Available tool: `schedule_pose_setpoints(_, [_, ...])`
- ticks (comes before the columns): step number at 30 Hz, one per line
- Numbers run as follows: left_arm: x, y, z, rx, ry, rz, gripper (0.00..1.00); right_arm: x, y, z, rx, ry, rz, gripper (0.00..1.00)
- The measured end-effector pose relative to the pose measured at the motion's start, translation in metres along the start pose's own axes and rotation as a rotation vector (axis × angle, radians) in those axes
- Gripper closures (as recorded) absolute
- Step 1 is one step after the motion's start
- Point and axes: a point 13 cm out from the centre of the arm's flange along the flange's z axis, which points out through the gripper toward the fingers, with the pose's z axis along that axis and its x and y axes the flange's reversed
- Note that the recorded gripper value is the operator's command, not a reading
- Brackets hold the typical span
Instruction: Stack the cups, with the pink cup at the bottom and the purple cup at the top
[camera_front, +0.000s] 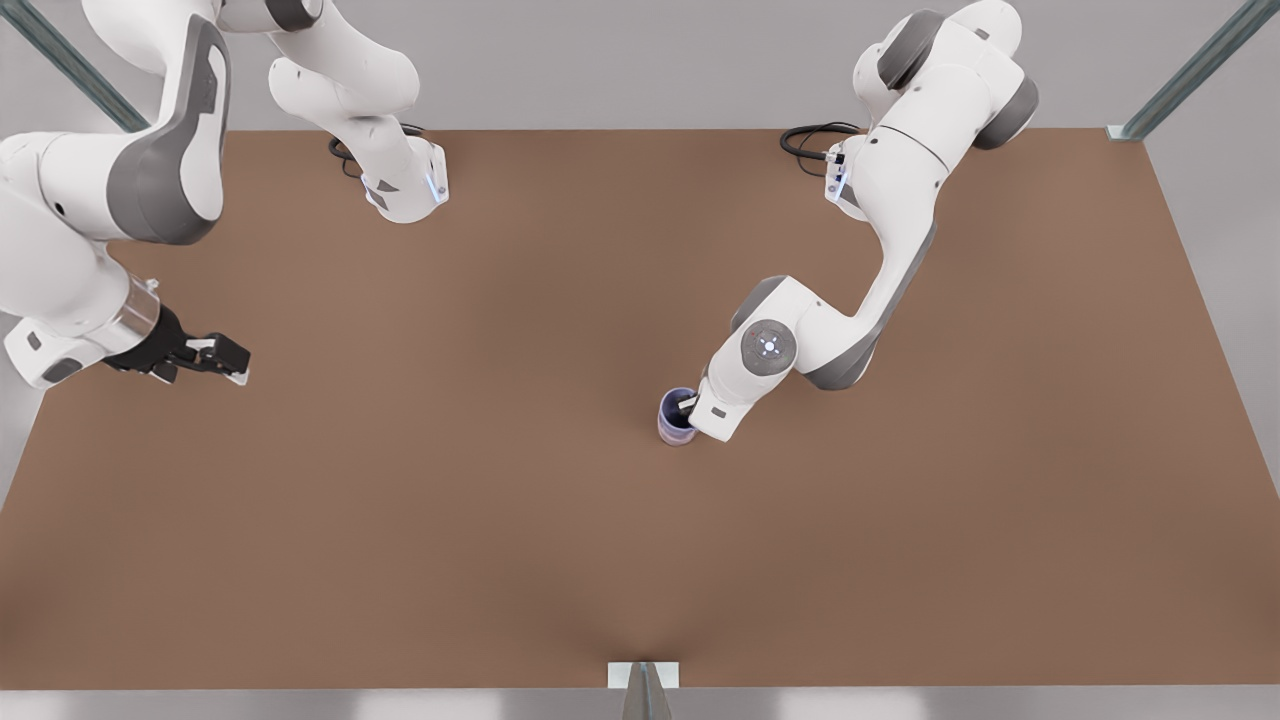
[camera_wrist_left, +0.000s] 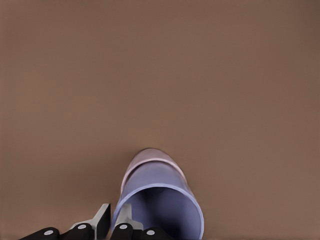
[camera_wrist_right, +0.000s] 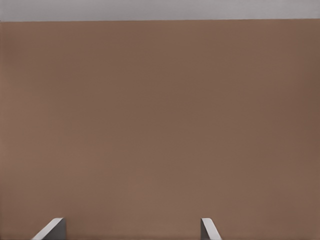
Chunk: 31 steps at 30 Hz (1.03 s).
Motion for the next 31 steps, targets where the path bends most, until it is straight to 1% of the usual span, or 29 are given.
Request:
schedule_pose_setpoints(4, [-0.001, 0.000, -0.001, 0.001, -0.003, -0.008, 0.69, -0.001, -0.001, 0.004, 0.001, 0.008, -0.006, 0.00])
schedule_pose_setpoints(5, [-0.001, 0.000, -0.002, 0.001, -0.003, -0.010, 0.48, -0.001, -0.001, 0.004, 0.002, 0.007, -0.009, 0.00])
schedule_pose_setpoints(6, [-0.001, 0.000, -0.002, 0.000, -0.005, -0.011, 0.00, -0.001, -0.001, 0.004, 0.002, 0.007, -0.011, 0.00])
schedule_pose_setpoints(11, [-0.006, -0.003, -0.012, 0.005, -0.031, -0.002, 0.00, 0.001, -0.003, 0.000, 0.008, 0.003, -0.018, 0.00])
schedule_pose_setpoints(12, [-0.009, -0.006, -0.021, 0.016, -0.041, -0.001, 0.00, 0.001, -0.004, -0.002, 0.011, 0.000, -0.019, 0.00])
schedule_pose_setpoints(14, [-0.025, -0.013, -0.061, 0.039, -0.081, -0.002, 0.00, -0.002, -0.007, -0.012, 0.015, -0.019, -0.018, 0.00])
schedule_pose_setpoints(16, [-0.066, 0.019, -0.115, 0.009, -0.137, -0.035, 0.00, -0.001, -0.008, -0.015, 0.017, -0.016, -0.018, 0.00])
schedule_pose_setpoints(18, [-0.123, 0.093, -0.174, -0.055, -0.197, -0.104, 0.00, 0.000, -0.005, -0.014, 0.017, -0.010, -0.024, 0.00])
schedule_pose_setpoints(20, [-0.142, 0.153, -0.228, -0.103, -0.228, -0.129, 0.00, 0.001, -0.003, -0.013, 0.019, -0.004, -0.030, 0.00])
schedule_pose_setpoints(22, [-0.138, 0.190, -0.272, -0.121, -0.236, -0.114, 0.00, 0.002, -0.004, -0.012, 0.021, 0.001, -0.031, 0.00])
schedule_pose_setpoints(24, [-0.133, 0.216, -0.298, -0.133, -0.230, -0.077, 0.00, 0.003, -0.005, -0.015, 0.022, -0.001, -0.032, 0.00])
schedule_pose_setpoints(27, [-0.113, 0.230, -0.314, -0.153, -0.210, 0.021, 0.00, -0.001, -0.006, -0.024, 0.022, -0.020, -0.031, 0.00])
schedule_pose_setpoints(31, [-0.105, 0.236, -0.315, -0.173, -0.181, 0.137, 0.00, -0.002, -0.003, -0.025, 0.022, -0.021, -0.037, 0.00])
